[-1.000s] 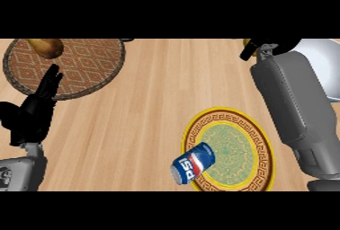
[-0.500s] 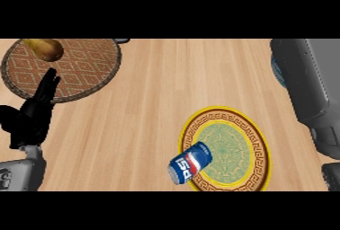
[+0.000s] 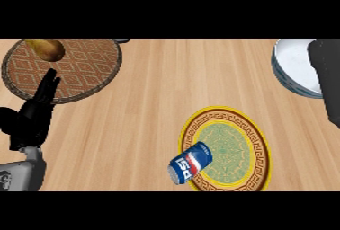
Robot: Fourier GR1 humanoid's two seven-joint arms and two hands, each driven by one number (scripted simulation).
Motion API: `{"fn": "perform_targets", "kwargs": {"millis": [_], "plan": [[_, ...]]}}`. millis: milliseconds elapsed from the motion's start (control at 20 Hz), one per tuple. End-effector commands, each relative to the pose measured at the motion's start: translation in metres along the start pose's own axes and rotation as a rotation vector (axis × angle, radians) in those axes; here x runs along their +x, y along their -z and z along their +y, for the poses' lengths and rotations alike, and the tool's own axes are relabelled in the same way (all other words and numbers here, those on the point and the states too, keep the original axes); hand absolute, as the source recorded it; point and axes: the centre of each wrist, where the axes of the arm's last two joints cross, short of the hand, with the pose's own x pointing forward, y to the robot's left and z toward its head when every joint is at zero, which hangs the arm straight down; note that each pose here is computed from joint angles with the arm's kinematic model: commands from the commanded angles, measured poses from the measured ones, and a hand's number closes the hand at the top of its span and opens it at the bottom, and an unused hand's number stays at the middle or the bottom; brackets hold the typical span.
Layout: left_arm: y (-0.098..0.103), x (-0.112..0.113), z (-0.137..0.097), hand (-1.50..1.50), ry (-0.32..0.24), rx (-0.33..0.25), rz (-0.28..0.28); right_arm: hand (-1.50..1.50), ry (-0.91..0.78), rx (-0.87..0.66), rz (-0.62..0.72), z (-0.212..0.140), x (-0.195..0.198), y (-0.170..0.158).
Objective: Pick the lemon from the plate and place it in the bowl
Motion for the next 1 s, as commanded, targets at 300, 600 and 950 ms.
{"fn": "perform_targets", "kwargs": {"millis": [300,600,950], "plan": [[0.000,0.006,0.001,0.00,0.025,0.008,-0.011,1.50,0.016,-0.004,0.011,0.018,-0.086,0.043],[0.009,0.020,-0.009,0.00,0.003,-0.015,-0.032,1.50,-0.155,0.200,0.260,0.022,-0.132,0.056],[0.006,0.012,0.009,0.00,0.004,-0.015,-0.026,-1.50,0.024,0.289,0.175,0.025,-0.176,0.058]]}}
